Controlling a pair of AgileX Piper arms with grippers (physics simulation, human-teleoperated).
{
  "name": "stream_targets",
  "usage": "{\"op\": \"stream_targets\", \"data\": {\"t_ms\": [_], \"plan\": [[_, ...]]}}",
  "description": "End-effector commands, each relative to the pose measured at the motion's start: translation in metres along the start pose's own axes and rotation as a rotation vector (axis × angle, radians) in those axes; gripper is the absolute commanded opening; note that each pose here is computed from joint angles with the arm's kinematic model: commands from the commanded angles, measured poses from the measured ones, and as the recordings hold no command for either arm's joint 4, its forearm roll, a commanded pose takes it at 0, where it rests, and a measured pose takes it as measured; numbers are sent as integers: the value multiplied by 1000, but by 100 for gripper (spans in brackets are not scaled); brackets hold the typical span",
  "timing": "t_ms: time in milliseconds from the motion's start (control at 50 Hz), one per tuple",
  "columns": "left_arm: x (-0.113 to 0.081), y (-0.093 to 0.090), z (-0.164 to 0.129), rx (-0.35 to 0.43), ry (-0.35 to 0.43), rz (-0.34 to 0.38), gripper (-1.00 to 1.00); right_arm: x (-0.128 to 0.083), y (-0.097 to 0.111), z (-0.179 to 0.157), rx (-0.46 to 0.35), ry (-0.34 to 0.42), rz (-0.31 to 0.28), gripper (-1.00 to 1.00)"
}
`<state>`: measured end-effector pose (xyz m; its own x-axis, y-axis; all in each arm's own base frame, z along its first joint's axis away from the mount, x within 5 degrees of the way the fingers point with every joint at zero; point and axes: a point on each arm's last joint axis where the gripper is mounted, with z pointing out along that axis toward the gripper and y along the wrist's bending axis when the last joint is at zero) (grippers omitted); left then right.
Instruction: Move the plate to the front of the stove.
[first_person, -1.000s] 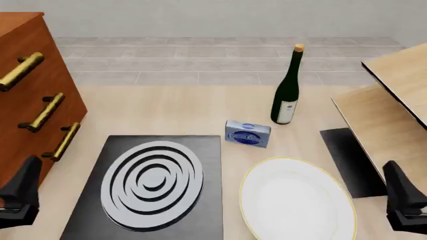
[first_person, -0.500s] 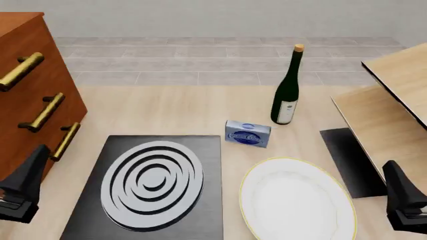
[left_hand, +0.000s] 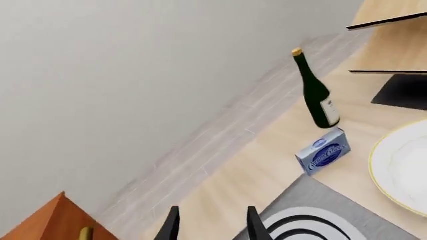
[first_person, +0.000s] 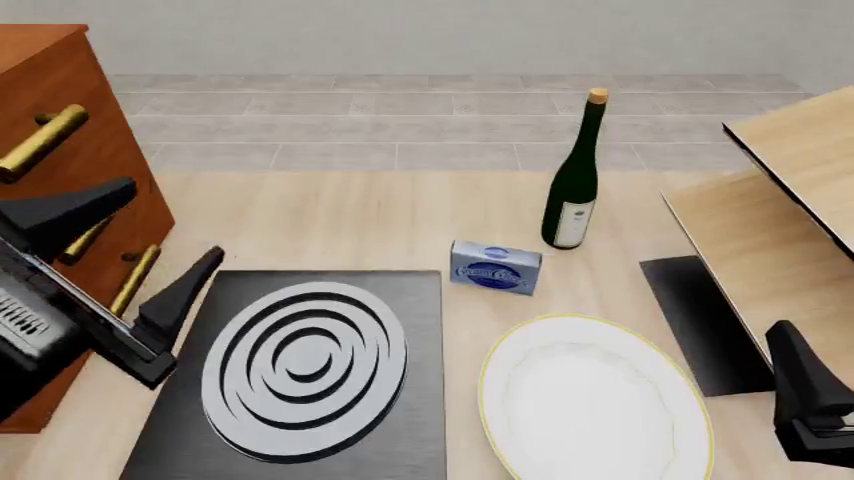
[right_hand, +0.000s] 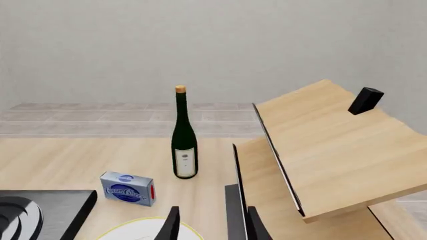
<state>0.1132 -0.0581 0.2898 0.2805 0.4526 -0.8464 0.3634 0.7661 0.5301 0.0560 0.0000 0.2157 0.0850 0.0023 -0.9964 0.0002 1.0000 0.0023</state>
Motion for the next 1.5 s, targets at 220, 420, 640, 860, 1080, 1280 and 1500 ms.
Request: {"op": "stream_targets", "data": {"t_ms": [220,420,640,860,1080,1280,1500], "plan": [[-31,-37,56,289,-57,282,100,0,0,0,0,0,0,100],[-48,-47,81,367,-46,317,100,0,0,0,0,0,0,100],[-54,-68,95,449,-62,387,100,-1,0,0,0,0,1,100],[-51,-98,107,549,-65,455,100,-1,0,0,0,0,1,100],[-48,-120,105,628,-85,516,100,-1,0,0,0,0,0,100],[-49,-127,98,673,-98,557,100,-1,0,0,0,0,0,100],[-50,-132,91,710,-111,583,100,-1,0,0,0,0,1,100]]}}
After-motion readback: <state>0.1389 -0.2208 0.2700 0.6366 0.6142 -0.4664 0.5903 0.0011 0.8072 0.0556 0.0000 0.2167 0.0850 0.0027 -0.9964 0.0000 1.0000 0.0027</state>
